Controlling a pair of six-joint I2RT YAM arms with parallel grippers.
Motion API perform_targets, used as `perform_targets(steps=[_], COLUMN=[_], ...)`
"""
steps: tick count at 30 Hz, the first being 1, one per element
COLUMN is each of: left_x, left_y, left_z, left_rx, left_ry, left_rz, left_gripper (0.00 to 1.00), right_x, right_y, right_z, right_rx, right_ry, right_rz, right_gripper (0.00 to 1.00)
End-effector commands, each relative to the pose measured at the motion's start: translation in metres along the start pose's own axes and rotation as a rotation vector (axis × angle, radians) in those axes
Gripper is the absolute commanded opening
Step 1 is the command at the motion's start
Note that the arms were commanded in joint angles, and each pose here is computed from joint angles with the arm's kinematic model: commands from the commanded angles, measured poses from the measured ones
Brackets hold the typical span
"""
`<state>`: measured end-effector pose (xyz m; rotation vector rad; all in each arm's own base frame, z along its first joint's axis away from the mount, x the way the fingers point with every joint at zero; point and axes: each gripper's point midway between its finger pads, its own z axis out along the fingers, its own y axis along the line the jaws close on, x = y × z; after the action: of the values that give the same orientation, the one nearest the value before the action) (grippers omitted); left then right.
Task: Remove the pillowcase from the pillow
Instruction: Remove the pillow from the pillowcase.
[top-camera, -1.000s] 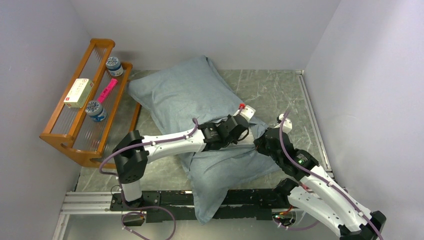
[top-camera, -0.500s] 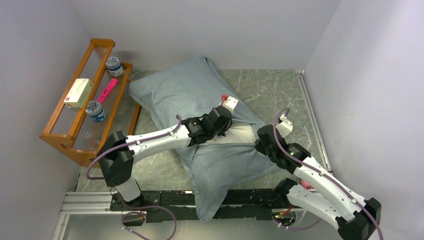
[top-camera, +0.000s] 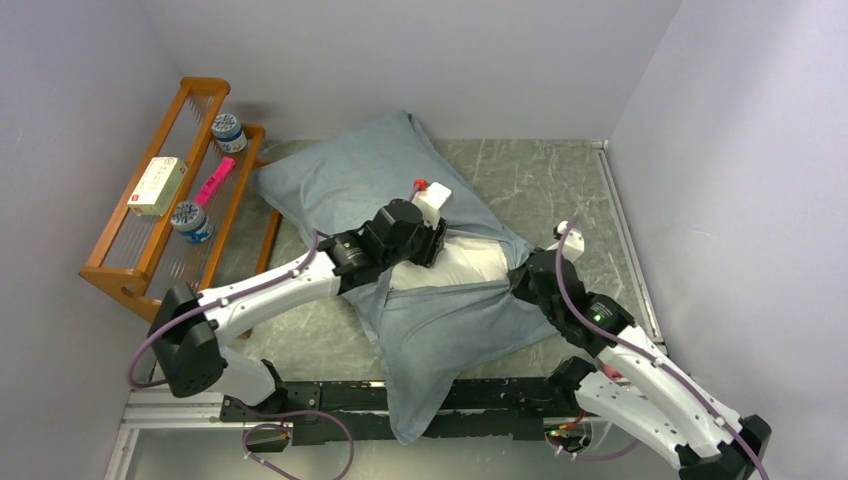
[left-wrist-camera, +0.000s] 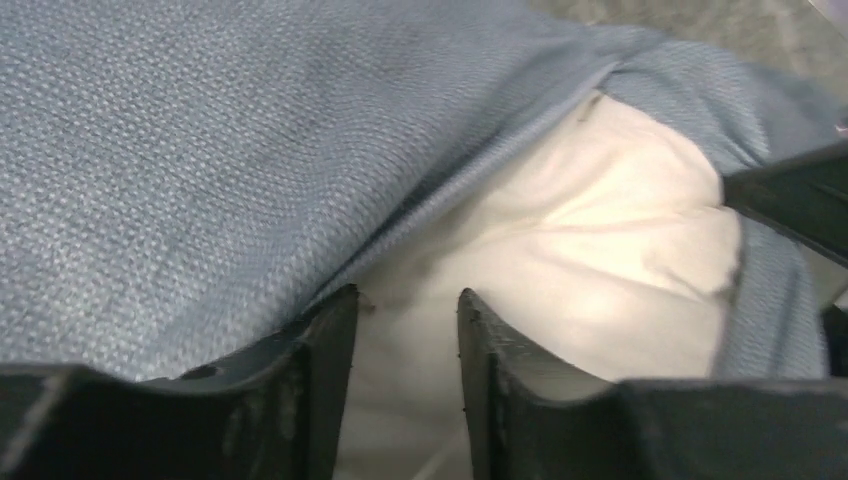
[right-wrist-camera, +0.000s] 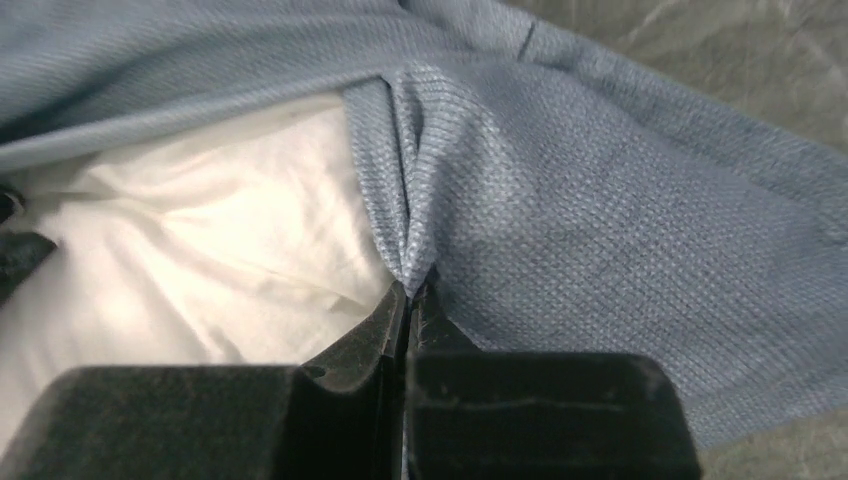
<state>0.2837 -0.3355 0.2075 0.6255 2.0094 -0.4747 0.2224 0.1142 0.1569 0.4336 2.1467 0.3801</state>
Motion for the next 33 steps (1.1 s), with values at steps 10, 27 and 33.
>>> perform_targets(steps=[10, 27, 33], left_x=[-0.076, -0.052, -0.032], left_y=[-0.088, -0.131, -0.133], left_z=[-0.040, 0.011, 0.030], left_rx=[0.505, 0.698, 0.697], left_ry=[-0.279, -0.116, -0.063], left_rz=[0.170, 0.486, 0.619], left_gripper=[0.79, 0.80, 0.82], right_x=[-0.069, -0.055, -0.057], right_y=[-0.002, -0.002, -0.001], right_z=[-0.050, -0.044, -0.044], right_rx=[-0.061, -0.080, -0.080], right_ry=[-0.268, -0.227, -0.228], right_rz=[0.033, 0.027, 0.016], right_gripper=[0.00, 0.00, 0.00])
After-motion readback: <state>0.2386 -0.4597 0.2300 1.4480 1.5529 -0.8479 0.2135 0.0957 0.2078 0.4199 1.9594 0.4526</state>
